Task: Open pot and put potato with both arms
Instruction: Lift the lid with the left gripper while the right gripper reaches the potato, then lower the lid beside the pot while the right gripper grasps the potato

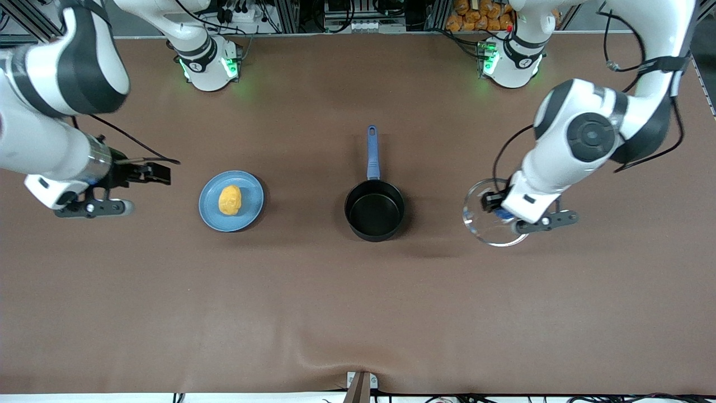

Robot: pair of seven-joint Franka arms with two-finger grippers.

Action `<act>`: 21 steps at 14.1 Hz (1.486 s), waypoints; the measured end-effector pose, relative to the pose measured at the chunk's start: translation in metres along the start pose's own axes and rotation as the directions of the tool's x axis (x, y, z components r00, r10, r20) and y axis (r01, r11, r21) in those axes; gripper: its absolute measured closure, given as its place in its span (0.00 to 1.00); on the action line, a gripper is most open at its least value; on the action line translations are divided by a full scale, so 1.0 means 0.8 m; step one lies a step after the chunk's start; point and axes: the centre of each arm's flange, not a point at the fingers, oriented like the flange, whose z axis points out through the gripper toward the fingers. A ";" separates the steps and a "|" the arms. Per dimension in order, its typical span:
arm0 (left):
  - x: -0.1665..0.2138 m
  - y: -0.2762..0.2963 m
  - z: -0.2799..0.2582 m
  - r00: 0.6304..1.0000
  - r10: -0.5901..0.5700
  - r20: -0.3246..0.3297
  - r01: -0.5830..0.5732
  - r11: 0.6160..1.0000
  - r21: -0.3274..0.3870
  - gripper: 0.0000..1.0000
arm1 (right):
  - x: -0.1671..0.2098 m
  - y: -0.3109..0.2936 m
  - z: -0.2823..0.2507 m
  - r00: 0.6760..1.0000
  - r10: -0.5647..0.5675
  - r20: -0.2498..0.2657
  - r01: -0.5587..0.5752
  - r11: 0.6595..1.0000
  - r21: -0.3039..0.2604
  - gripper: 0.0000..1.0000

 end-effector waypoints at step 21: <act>-0.015 -0.113 0.222 0.989 0.143 -0.044 -0.145 0.989 -0.035 0.33 | 0.007 -0.044 0.329 0.995 0.057 -0.086 -0.051 0.996 0.078 0.00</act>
